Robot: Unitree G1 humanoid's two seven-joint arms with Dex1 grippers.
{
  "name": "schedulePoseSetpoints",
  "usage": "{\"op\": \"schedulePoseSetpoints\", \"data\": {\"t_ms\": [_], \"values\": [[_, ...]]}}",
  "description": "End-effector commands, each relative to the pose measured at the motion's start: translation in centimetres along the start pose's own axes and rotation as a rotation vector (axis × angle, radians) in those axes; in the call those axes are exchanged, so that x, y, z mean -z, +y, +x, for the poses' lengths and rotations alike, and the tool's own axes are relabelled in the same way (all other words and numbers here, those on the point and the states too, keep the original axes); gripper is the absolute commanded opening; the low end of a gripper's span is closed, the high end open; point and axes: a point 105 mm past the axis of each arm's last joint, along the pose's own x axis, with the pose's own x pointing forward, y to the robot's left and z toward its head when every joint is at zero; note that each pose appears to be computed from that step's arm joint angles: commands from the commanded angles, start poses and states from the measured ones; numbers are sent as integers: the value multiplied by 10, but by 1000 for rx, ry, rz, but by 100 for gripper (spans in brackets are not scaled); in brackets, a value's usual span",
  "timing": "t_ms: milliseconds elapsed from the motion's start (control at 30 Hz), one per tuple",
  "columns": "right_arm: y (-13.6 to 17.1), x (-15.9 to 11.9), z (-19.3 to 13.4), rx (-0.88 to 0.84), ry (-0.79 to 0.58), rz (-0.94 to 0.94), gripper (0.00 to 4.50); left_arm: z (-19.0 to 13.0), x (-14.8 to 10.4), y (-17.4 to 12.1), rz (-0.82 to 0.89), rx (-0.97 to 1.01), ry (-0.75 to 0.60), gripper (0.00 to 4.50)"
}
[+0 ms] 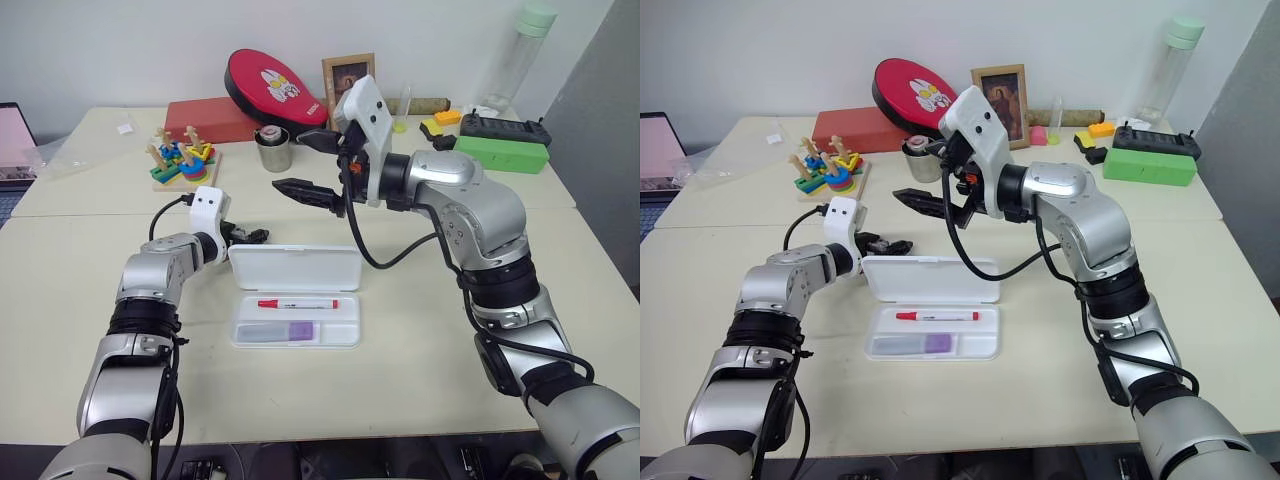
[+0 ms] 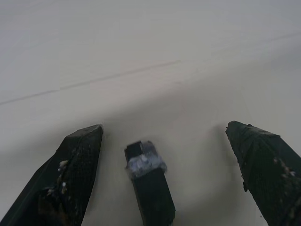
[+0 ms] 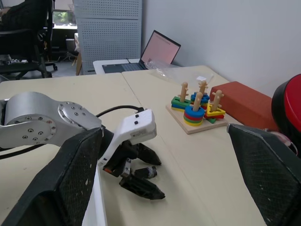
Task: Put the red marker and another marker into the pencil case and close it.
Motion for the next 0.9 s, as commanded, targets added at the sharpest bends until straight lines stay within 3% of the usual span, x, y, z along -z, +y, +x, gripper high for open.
{"op": "schedulePoseSetpoints", "data": {"t_ms": [33, 667, 900], "values": [[1, -17, -5, 2, -51, -30, 450, -8, 3, 2, 25, -24, 11, 411], [4, -14, -3, -31, -52, -27, 450, -23, 9, 8, 9, -77, -2, 63], [3, -11, -4, -29, -46, -29, 450, -23, 3, 16, 9, -108, -33, 40]]}}
